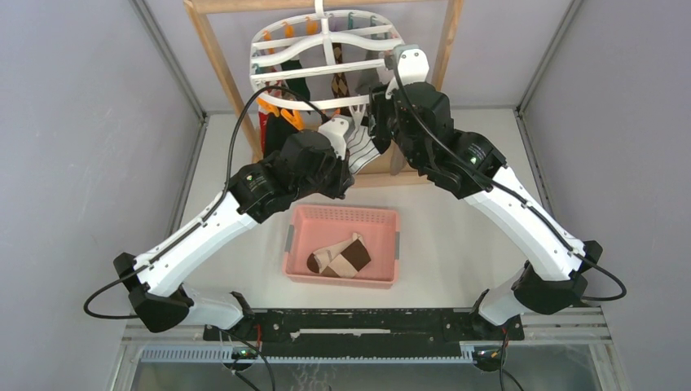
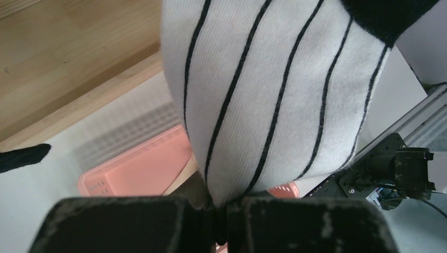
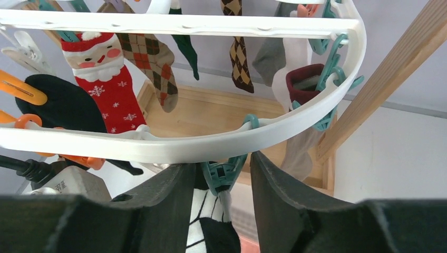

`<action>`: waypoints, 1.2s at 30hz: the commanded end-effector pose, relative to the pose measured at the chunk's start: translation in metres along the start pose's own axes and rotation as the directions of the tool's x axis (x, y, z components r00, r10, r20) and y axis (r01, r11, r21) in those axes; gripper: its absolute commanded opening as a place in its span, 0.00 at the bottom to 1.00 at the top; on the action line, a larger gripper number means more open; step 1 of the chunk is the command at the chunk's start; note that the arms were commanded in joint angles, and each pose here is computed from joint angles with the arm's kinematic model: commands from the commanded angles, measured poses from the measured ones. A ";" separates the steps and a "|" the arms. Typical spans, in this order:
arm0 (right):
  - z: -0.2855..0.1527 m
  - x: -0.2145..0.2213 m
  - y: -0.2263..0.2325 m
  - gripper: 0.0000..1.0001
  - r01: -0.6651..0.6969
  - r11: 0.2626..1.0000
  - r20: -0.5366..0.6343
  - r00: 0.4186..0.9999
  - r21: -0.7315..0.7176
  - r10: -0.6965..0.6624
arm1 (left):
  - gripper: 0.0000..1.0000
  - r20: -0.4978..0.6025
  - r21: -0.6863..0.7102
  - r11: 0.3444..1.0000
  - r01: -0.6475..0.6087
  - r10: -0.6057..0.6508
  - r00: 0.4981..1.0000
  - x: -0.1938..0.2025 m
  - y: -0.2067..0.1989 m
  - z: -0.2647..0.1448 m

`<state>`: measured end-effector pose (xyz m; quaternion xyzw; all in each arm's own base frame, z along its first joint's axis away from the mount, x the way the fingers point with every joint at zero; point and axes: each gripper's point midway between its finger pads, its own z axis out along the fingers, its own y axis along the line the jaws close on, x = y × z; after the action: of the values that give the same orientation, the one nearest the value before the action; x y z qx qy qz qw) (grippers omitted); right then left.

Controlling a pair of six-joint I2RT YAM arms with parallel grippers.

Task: Remove the socks clipped to the hanger
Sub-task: Remove the sock from the hanger.

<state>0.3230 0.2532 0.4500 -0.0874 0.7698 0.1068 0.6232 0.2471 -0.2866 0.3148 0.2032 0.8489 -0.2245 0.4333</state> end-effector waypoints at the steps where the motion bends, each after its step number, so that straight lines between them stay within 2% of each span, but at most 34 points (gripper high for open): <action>1: -0.001 -0.029 0.001 0.47 -0.055 0.998 0.089 0.994 -0.022 0.056 | 0.01 0.107 0.034 0.999 -0.007 0.003 0.994 -0.035 -0.005 -0.026; 4: -0.002 -0.029 0.003 0.35 -0.052 0.998 0.088 0.995 -0.035 0.055 | 0.00 0.106 0.033 0.999 -0.006 0.002 0.994 -0.035 -0.005 -0.025; 7: -0.003 -0.030 0.005 0.16 -0.052 0.998 0.088 0.995 -0.046 0.056 | 0.00 0.107 0.030 1.000 -0.004 0.001 0.994 -0.035 -0.004 -0.025; 9: -0.004 -0.030 0.005 0.10 -0.053 0.997 0.088 0.994 -0.053 0.057 | 0.00 0.106 0.029 1.000 -0.003 0.000 0.994 -0.034 -0.004 -0.025; 17: -0.006 -0.028 0.005 0.09 -0.052 0.997 0.083 0.995 -0.062 0.058 | 0.01 0.104 0.026 1.000 0.004 -0.006 0.995 -0.032 -0.003 -0.024; 30: -0.008 -0.027 0.003 0.09 -0.052 0.996 0.074 0.996 -0.071 0.057 | 0.01 0.057 -0.004 0.999 0.044 -0.044 0.997 0.007 0.012 -0.026; 36: -0.009 -0.024 0.001 0.09 -0.058 0.996 0.068 0.996 -0.071 0.062 | 0.01 0.056 -0.006 0.999 0.052 -0.051 0.997 0.012 0.014 -0.030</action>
<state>0.3222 0.2600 0.4540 -0.1017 0.7647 0.1333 0.6222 0.2269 -0.2620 0.3088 0.1903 0.8497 -0.2314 0.4338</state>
